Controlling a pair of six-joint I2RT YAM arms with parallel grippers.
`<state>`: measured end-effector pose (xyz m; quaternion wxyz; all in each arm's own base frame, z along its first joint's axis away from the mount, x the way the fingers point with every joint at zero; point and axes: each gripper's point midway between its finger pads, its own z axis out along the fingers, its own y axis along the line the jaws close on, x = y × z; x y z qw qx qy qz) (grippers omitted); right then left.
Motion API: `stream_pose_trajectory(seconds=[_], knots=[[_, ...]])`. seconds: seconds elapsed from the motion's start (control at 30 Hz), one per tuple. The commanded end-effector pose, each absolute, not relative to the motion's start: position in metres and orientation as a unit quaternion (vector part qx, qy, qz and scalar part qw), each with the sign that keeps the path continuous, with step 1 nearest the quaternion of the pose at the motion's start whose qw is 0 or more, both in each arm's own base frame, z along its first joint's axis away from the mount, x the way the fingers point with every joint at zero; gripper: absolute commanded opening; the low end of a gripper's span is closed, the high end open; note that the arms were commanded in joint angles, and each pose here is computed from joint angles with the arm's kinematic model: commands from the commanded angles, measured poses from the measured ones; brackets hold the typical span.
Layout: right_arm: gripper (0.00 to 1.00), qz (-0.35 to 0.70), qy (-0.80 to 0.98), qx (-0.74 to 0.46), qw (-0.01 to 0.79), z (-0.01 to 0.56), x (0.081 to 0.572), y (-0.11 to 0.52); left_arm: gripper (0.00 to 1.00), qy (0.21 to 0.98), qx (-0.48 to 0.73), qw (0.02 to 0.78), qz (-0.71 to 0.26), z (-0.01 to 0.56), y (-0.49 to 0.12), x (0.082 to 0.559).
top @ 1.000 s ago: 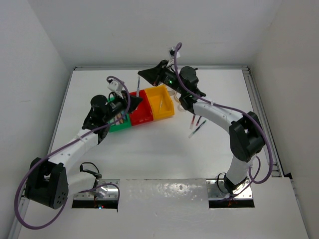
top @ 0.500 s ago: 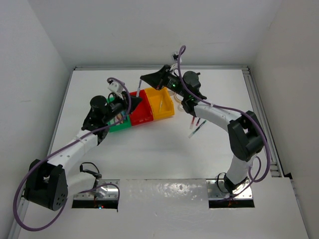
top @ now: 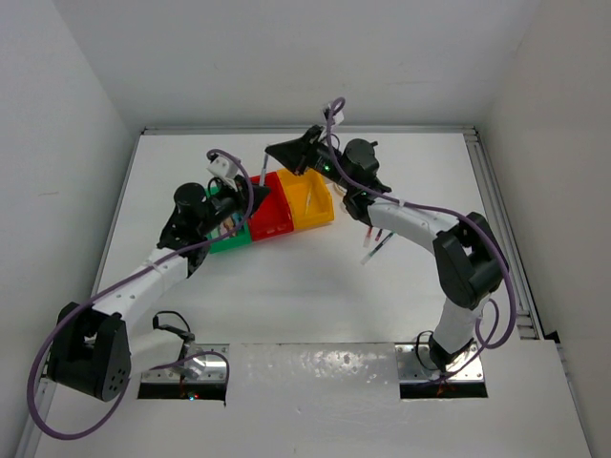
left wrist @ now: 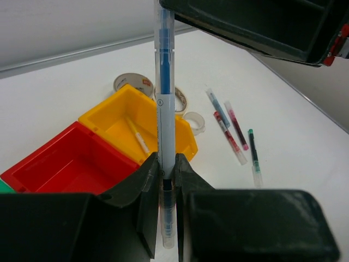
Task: Sort the stationery into containers
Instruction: Close the pen cap on the pen.
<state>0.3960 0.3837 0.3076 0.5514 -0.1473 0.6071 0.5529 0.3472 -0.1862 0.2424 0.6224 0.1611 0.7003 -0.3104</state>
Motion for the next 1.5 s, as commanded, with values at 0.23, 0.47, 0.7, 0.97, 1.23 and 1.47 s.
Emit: stream_pose_trajectory(seconds=[0.23,0.47,0.7,0.97,1.23,1.47], knots=[[0.0,0.462,0.717,-0.304,0.424,0.141,0.329,0.408,0.0,0.547,0.159,0.771,-0.285,0.368,-0.174,0.368],[0.0,0.448,0.724,-0.336,0.403,0.112,0.314,0.409,0.0,0.526,0.149,0.791,-0.275,0.386,-0.169,0.373],[0.0,0.459,0.718,-0.339,0.399,0.118,0.311,0.412,0.0,0.537,0.165,0.78,-0.276,0.373,-0.174,0.369],[0.14,0.496,0.669,-0.26,0.49,0.222,0.355,0.383,0.0,0.596,0.175,0.733,-0.279,0.331,-0.175,0.358],[0.55,0.412,0.665,-0.29,0.551,0.298,0.39,0.346,0.0,0.616,0.19,0.712,-0.28,0.311,-0.177,0.353],[0.0,0.453,0.603,-0.273,0.597,0.376,0.389,0.352,0.0,0.638,0.199,0.687,-0.286,0.292,-0.181,0.35]])
